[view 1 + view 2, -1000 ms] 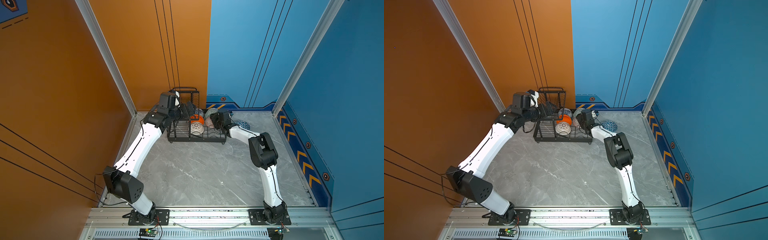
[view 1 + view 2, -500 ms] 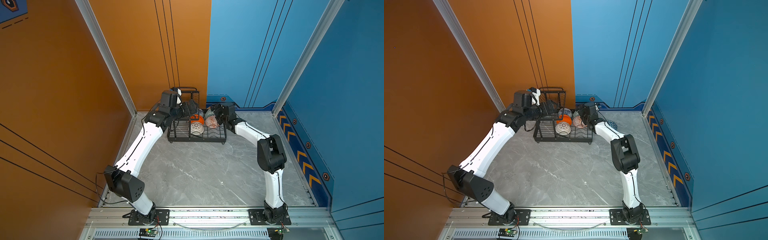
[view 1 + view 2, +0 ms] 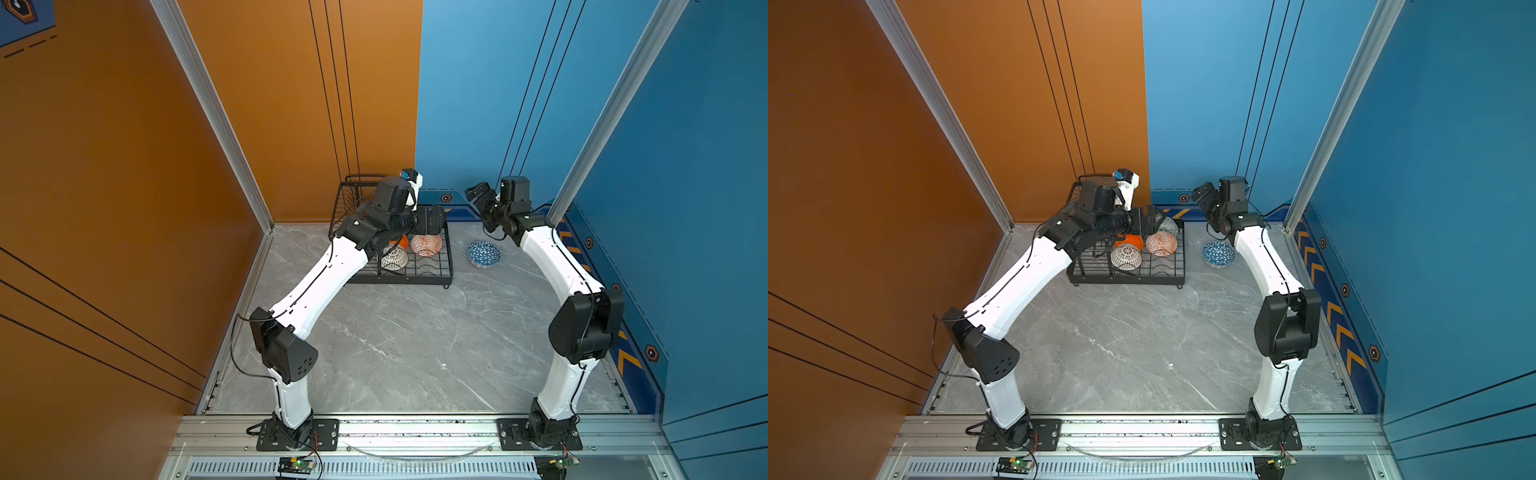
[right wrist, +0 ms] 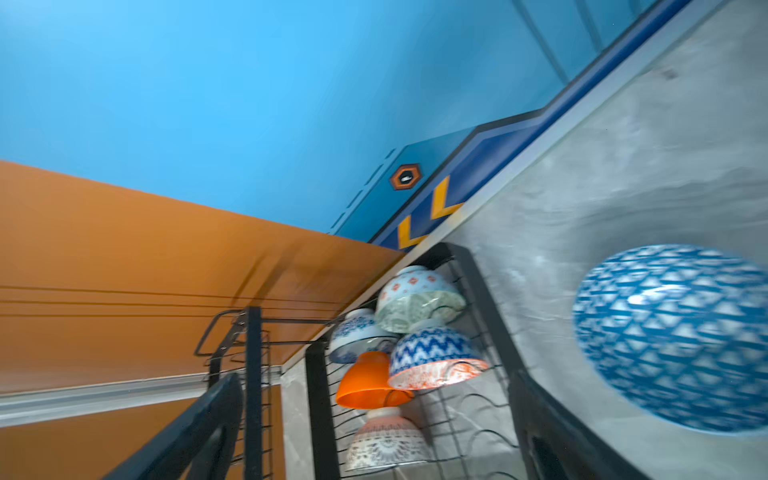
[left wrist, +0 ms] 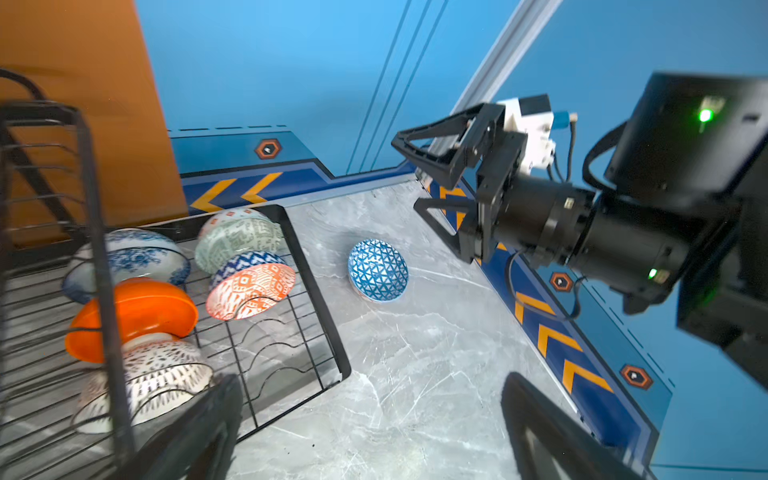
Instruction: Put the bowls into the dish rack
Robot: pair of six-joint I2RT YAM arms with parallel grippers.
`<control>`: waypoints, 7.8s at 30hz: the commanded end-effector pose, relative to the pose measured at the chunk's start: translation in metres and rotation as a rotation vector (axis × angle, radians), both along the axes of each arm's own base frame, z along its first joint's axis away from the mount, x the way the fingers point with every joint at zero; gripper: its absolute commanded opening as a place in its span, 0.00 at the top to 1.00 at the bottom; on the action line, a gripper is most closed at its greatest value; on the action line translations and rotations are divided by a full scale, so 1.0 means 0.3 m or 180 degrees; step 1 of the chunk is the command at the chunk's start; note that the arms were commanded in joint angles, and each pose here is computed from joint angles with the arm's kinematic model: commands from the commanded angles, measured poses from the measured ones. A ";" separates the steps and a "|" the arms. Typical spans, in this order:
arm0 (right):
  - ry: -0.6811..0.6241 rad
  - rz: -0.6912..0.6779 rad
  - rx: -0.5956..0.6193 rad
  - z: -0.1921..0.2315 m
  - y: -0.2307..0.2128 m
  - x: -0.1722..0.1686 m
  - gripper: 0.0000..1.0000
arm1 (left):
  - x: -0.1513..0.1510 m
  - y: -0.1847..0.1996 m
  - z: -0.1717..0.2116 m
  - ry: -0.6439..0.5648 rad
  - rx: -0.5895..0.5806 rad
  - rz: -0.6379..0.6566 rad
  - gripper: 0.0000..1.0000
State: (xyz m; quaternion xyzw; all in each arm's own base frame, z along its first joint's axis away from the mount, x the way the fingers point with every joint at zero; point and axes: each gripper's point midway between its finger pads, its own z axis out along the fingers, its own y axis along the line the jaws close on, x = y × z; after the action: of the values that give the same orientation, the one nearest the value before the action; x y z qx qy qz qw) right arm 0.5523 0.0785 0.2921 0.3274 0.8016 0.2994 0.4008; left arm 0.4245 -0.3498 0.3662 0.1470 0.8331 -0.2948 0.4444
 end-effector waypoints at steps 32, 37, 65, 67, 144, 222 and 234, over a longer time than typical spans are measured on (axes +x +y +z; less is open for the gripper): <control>0.2295 0.0355 -0.0517 -0.756 -0.181 -0.169 0.31 | -0.012 -0.127 -0.335 0.0359 0.0629 -0.0087 0.02; 0.2377 0.0333 -0.0536 -0.785 -0.202 -0.173 0.44 | 0.001 -0.115 -0.342 0.0387 0.0615 -0.0063 0.02; 0.2423 0.0661 -0.0715 -0.696 -0.191 -0.364 1.00 | 0.004 -0.081 -0.380 0.0539 0.0592 0.0030 0.02; 0.2396 0.0786 -0.0674 -0.682 -0.162 -0.419 1.00 | 0.001 -0.081 -0.390 0.0568 0.0593 0.0045 0.02; 0.1793 0.1465 -0.0811 -0.453 0.070 -0.596 0.00 | -0.253 -0.089 -0.999 0.2314 0.0662 0.0741 0.49; 0.0680 0.0654 0.1475 0.209 0.428 -0.192 0.52 | 0.138 0.049 -0.114 -0.1761 0.0169 0.1850 1.00; 0.0733 0.0639 0.1480 0.167 0.447 -0.153 0.91 | 0.103 0.060 -0.113 -0.1756 0.0157 0.1786 1.00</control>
State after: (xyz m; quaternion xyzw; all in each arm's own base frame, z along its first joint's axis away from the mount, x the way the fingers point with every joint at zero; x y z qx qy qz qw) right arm 0.4882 0.2183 0.3322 0.3760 0.7851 0.4696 0.1476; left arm 0.4695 -0.3330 0.2910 0.0058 0.7250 -0.0638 0.6858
